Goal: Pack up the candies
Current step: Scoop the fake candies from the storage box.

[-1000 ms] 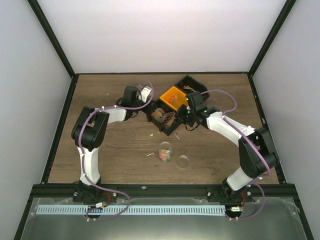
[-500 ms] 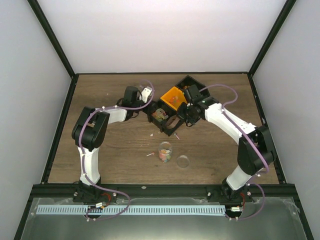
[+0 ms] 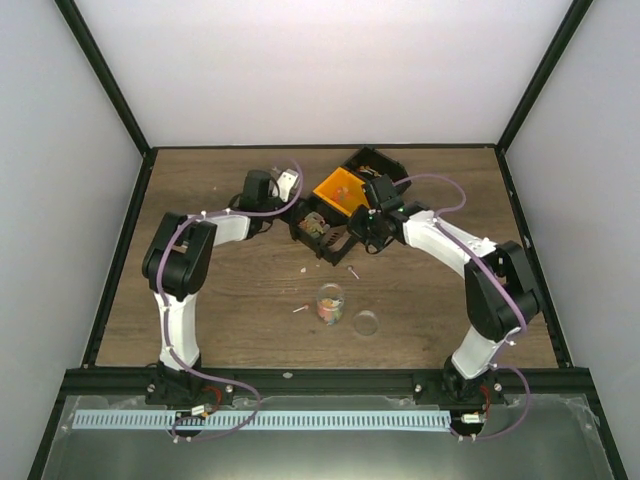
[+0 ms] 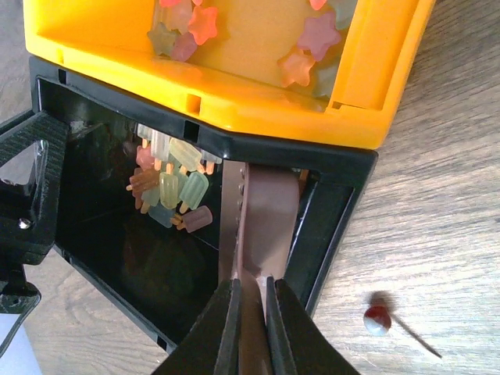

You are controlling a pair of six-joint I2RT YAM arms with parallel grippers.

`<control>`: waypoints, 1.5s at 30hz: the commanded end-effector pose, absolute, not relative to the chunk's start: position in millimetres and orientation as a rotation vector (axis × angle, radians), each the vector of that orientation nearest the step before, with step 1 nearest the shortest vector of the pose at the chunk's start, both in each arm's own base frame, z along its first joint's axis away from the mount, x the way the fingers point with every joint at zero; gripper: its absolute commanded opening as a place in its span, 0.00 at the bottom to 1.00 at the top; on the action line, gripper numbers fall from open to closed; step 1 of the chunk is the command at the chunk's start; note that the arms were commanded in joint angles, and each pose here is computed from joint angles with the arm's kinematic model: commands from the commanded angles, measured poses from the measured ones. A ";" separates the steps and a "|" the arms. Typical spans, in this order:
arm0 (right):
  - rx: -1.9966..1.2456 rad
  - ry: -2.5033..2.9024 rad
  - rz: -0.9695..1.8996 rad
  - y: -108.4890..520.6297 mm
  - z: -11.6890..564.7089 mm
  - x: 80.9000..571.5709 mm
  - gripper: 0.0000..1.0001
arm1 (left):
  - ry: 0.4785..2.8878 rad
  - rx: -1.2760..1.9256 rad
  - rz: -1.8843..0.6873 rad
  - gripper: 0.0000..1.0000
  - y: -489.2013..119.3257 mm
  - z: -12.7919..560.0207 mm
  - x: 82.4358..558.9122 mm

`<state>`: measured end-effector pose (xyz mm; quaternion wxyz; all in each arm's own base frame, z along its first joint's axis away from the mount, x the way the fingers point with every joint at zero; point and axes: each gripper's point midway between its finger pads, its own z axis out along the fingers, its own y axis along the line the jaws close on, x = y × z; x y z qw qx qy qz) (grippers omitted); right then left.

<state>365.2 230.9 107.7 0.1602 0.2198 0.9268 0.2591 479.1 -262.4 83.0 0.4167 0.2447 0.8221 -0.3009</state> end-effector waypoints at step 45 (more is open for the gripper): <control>0.635 2.580 0.777 229.5 59.8 386.2 0.01 | 2.241 0.730 -0.869 0.04 -284.4 14.6 431.8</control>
